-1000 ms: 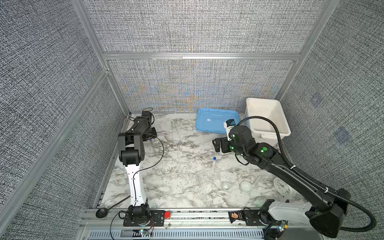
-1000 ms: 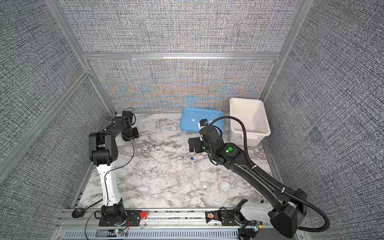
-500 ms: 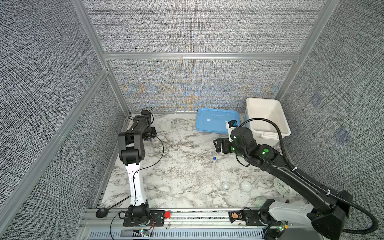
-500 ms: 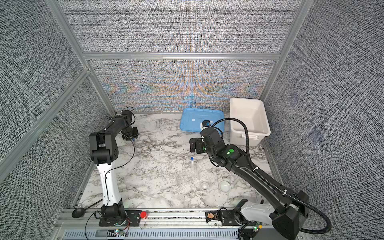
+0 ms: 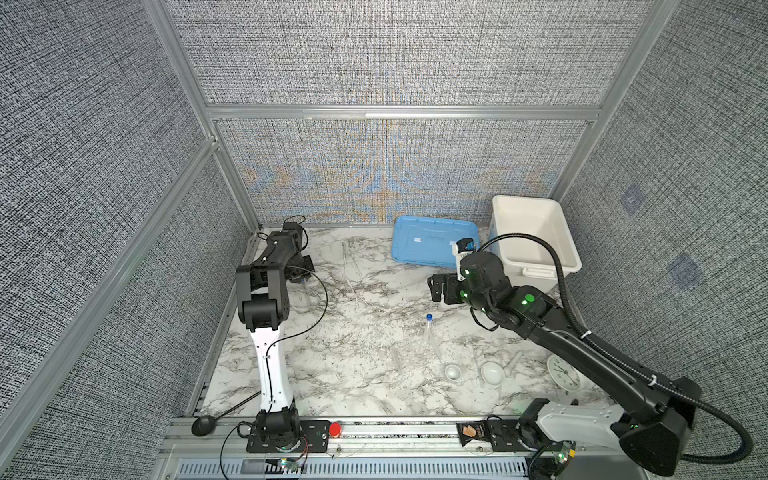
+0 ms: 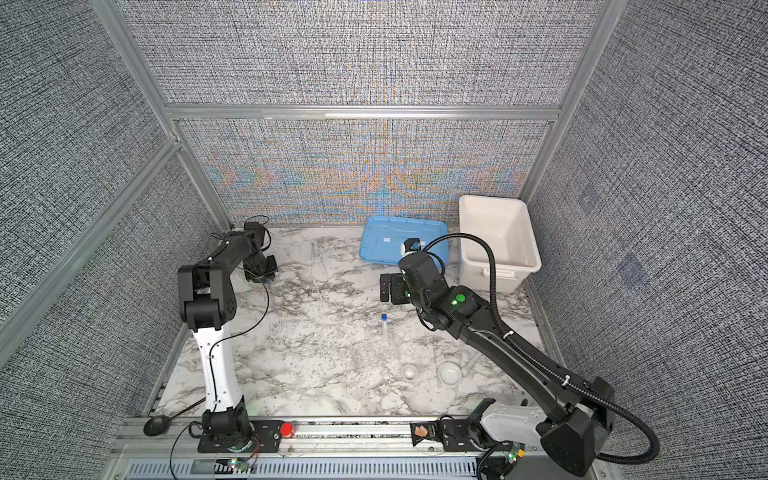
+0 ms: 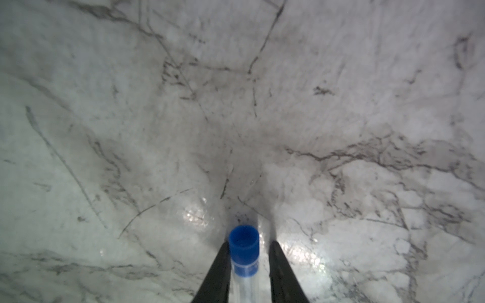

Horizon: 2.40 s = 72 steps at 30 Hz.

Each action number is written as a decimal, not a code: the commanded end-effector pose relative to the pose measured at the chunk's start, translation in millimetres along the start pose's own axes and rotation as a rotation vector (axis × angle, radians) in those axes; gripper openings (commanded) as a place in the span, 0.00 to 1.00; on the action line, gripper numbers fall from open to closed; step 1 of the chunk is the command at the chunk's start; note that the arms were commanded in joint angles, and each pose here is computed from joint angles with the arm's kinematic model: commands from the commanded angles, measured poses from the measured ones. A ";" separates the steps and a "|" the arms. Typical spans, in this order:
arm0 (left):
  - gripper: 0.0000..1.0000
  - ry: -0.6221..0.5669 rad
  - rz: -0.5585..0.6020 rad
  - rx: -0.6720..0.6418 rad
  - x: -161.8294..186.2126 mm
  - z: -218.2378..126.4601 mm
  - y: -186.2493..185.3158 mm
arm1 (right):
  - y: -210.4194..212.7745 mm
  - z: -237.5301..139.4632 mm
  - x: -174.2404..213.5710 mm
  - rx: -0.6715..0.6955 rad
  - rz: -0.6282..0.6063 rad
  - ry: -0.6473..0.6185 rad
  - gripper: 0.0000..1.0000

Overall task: Organize the chemistry lab equipment
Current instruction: 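Lift the tube with the left gripper and hold it above the table, then carry the tube with the left gripper toward the right while the right approaches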

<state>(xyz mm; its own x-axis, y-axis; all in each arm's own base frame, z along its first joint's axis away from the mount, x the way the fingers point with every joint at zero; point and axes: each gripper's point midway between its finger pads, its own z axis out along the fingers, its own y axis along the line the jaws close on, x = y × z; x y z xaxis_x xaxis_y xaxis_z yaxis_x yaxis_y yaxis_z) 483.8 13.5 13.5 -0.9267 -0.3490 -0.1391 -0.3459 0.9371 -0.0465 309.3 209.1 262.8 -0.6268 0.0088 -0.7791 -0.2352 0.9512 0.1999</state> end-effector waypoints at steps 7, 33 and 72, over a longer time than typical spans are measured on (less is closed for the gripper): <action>0.27 0.076 -0.001 -0.041 11.0 9.9 5.6 | 8.8 -0.3 -5.8 -0.037 0.024 -0.010 0.99; 0.23 0.077 -0.019 -0.019 6.7 19.7 0.2 | 13.1 -23.5 -16.2 -0.071 -0.136 -0.010 0.99; 0.20 0.178 0.197 0.450 161.5 -118.9 -155.8 | 30.5 20.4 12.9 -0.140 -0.112 0.096 0.99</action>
<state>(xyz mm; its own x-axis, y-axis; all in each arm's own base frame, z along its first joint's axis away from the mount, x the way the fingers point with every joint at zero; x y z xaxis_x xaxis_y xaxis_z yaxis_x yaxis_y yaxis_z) 371.7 -169.3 95.5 -0.9931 -0.1156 -0.0175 -0.1009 0.9230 -0.3712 308.9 232.0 243.6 -0.6634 -0.1325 -0.7365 -0.3638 0.9171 0.1627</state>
